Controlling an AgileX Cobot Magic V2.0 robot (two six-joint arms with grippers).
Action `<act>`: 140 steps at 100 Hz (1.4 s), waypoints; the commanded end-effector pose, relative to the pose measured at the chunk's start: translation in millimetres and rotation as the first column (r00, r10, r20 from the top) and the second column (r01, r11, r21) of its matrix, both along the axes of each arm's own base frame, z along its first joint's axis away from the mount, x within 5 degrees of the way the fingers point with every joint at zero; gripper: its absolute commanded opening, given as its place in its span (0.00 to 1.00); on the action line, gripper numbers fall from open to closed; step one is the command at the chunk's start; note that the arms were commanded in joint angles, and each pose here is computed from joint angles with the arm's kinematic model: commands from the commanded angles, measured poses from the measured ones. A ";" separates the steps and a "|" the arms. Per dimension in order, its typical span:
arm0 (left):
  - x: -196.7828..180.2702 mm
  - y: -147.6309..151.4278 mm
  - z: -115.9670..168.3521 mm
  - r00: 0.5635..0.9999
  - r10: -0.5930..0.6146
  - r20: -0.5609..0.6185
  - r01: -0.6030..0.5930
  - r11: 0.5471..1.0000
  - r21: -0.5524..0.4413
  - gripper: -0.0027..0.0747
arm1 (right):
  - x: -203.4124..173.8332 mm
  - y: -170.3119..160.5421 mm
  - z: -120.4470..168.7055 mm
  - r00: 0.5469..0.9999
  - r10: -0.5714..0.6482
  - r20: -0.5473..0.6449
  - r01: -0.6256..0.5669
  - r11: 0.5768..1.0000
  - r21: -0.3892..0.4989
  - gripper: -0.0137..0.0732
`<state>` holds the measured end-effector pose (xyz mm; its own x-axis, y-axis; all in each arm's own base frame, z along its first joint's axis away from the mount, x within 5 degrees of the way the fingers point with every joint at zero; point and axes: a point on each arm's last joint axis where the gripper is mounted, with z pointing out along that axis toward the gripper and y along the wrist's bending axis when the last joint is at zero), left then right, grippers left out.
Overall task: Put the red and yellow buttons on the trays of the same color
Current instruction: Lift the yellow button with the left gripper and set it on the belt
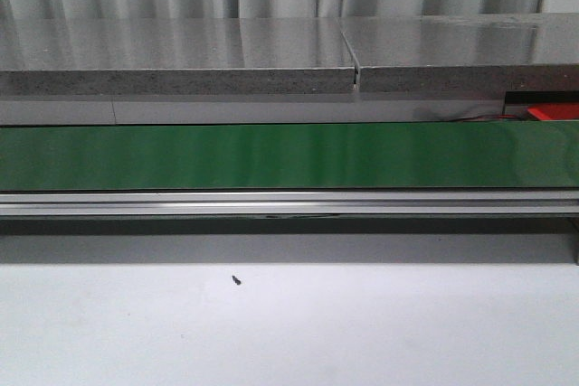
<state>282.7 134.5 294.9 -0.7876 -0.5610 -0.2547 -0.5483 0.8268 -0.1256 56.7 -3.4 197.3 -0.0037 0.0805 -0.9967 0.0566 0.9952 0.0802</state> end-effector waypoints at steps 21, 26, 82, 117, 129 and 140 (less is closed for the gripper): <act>29.8 -28.6 31.6 0.991 -0.097 0.092 0.096 0.995 0.020 0.37 | -2.8 0.7 13.2 0.994 0.007 0.113 -0.004 1.000 -0.019 0.08; 37.0 -34.3 28.3 0.989 -0.120 0.083 0.120 0.993 0.016 0.37 | -2.8 0.7 13.2 0.994 0.007 0.113 -0.004 1.000 -0.019 0.08; 86.9 -64.0 -6.3 0.974 -0.223 0.036 0.224 0.973 -0.046 0.52 | -2.8 0.7 13.2 0.994 0.007 0.113 -0.004 1.000 -0.019 0.08; 88.2 -73.0 24.5 0.956 -0.246 0.159 0.253 0.967 -0.025 0.79 | -2.8 0.7 13.2 0.994 0.007 0.113 -0.004 1.000 -0.019 0.08; 79.4 -77.3 47.4 0.938 -0.239 0.251 0.252 0.967 -0.023 0.79 | -2.8 0.7 13.2 0.994 0.007 0.113 -0.004 1.000 -0.019 0.08; 66.2 -72.8 65.8 0.930 -0.236 0.283 0.239 0.971 0.025 0.79 | -2.8 0.7 13.2 0.994 0.007 0.113 -0.004 1.000 -0.019 0.08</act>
